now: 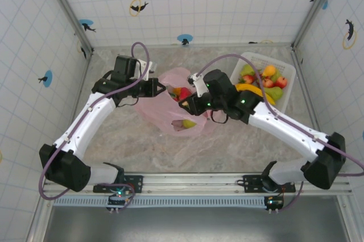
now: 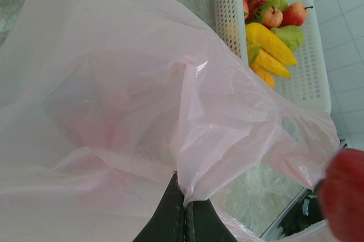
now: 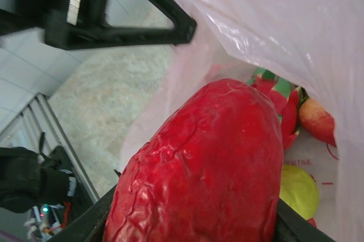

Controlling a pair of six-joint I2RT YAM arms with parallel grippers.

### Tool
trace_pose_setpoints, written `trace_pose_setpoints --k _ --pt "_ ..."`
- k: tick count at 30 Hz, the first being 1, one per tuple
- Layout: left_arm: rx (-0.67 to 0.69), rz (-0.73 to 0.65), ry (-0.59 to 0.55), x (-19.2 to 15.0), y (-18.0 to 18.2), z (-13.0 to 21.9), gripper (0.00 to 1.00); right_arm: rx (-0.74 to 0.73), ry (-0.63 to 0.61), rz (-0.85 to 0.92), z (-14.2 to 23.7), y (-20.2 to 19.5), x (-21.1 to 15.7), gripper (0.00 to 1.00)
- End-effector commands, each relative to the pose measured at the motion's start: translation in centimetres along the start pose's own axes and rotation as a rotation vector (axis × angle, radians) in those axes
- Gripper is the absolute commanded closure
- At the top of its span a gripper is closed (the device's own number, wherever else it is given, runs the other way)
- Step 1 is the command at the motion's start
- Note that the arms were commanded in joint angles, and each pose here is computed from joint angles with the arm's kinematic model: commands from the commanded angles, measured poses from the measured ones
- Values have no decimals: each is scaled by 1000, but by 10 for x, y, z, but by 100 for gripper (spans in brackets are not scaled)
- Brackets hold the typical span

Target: Place the fake fruits into the plastic bag and tie a complex knot

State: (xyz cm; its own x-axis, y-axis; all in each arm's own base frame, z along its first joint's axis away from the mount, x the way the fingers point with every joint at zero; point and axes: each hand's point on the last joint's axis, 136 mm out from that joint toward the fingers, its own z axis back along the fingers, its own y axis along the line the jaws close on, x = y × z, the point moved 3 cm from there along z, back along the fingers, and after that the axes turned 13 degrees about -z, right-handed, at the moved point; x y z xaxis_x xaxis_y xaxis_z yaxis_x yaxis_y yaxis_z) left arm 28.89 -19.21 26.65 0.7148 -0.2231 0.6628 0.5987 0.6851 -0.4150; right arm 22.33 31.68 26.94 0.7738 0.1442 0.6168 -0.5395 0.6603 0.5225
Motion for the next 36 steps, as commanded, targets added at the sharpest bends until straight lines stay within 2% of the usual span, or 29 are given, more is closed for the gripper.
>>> trace_pose_setpoints --k 1,11,16,24,36 --pt "-12 -17 -8 2 -3 6 100 17 -55 38 -3 11 21 54" --pt "-40 -31 -9 -1 -7 7 100 -180 37 -15 -42 -43 7 54" --pt "-43 -19 19 -13 -4 1 100 -251 -9 -40 -45 -60 19 53" --pt "-51 -19 19 -14 -3 -2 100 -286 -59 -70 -40 -78 24 53" --pt "-59 17 6 -12 1 -11 100 -372 -61 -67 -92 -97 12 52"
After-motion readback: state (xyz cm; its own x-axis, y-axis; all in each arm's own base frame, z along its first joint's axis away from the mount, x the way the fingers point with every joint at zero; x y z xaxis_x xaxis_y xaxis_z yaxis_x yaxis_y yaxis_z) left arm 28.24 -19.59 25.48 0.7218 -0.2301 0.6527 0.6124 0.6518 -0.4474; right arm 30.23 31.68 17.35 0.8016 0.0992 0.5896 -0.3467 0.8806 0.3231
